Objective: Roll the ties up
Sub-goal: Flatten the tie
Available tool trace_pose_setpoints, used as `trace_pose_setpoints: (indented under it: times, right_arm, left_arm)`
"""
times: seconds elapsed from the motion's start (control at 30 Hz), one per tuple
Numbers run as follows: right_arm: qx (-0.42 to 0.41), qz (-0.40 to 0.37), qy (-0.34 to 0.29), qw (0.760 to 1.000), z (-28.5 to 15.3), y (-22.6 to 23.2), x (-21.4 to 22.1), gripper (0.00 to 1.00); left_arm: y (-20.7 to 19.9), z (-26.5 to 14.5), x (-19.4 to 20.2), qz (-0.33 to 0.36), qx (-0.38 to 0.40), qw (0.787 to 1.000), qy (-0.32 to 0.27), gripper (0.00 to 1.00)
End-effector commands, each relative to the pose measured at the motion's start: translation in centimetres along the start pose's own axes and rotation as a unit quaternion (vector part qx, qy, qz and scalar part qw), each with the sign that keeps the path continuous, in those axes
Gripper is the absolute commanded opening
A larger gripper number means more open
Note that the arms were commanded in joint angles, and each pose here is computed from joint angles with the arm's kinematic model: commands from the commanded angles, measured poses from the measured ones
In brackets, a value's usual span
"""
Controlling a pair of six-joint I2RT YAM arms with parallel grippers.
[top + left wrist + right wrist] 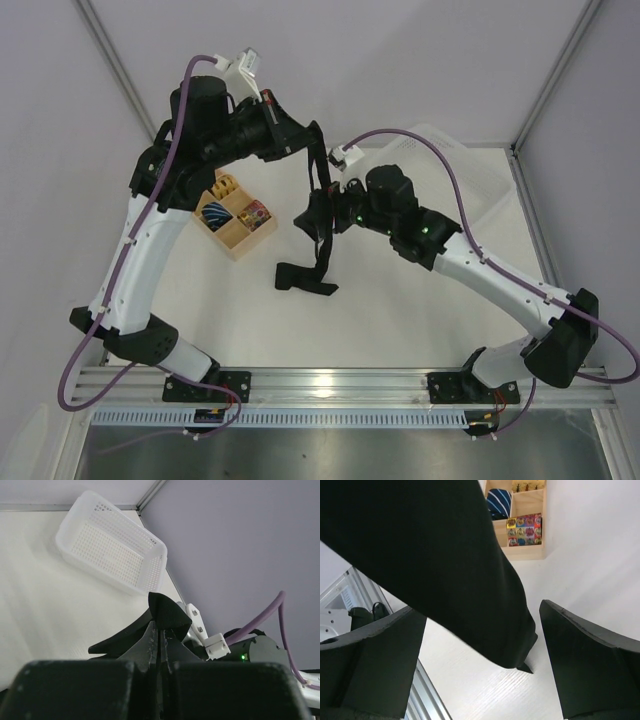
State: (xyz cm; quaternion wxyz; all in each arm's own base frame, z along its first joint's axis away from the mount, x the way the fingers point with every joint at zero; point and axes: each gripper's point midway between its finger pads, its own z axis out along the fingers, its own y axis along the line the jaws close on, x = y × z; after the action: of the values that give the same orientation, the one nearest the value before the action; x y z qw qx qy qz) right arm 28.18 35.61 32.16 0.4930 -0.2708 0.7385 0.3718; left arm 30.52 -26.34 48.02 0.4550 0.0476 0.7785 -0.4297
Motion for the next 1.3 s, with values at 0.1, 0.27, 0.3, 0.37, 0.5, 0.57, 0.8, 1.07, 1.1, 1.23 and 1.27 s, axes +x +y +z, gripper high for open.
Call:
trace_pose_setpoints:
  times: [0.1,0.27,0.3,0.37,0.5,0.57,0.8,1.07,1.1,1.23,1.27]
  right_arm:
    - [0.061,0.008,-0.085,0.994,0.2,-0.1,-4.4,1.0]
    - [0.08,0.008,-0.09,0.993,-0.1,-0.1,-4.2,1.0]
    - [0.093,0.009,-0.089,0.992,0.0,-0.6,-4.0,1.0]
    - [0.106,0.01,-0.092,0.99,0.6,-1.2,-3.8,0.99]
    - [0.15,0.023,-0.107,0.983,1.1,-2.8,-4.3,0.84]
    - [0.153,0.032,-0.113,0.981,0.9,-2.8,-4.5,0.67]
    - [0.013,0.032,-0.102,0.994,-2.8,0.3,-7.2,0.0]
    - [-0.106,0.021,-0.1,0.989,-14.3,-0.9,-13.3,0.0]
    - [-0.12,0.019,-0.095,0.988,-15.3,-0.4,-13.6,0.0]
    - [-0.203,0.007,-0.063,0.977,-20.9,3.6,-13.8,0.0]
    - [-0.214,0.009,-0.062,0.975,-21.8,4.3,-13.9,0.0]
  left_arm:
    - [-1.3,-0.4,-0.3,-0.012,0.019,1.0,-0.001,0.0]
    - [-1.2,0.0,-0.1,-0.02,0.019,1.0,0.006,0.01]
    - [-1.5,0.0,-0.2,-0.024,0.024,0.999,0.004,0.0]
    - [-1.9,-0.2,-0.3,-0.027,0.033,0.999,0.005,0.0]
    - [-2.4,-0.5,-0.4,-0.035,0.04,0.999,0.003,0.0]
    - [-2.6,-0.9,-0.7,-0.033,0.04,0.999,-0.002,0.0]
    - [-3.2,-2.3,-1.4,-0.001,0.05,0.999,-0.018,0.42]
    - [-2.4,-3.9,-0.2,0.026,0.074,0.997,-0.026,0.78]
    - [-2.6,-4.9,-0.3,0.032,0.075,0.996,-0.035,0.79]
    - [-1.6,-7.1,-0.3,0.047,0.047,0.996,-0.053,0.79]
    - [-1.0,-7.5,-0.2,0.055,0.03,0.996,-0.059,0.79]
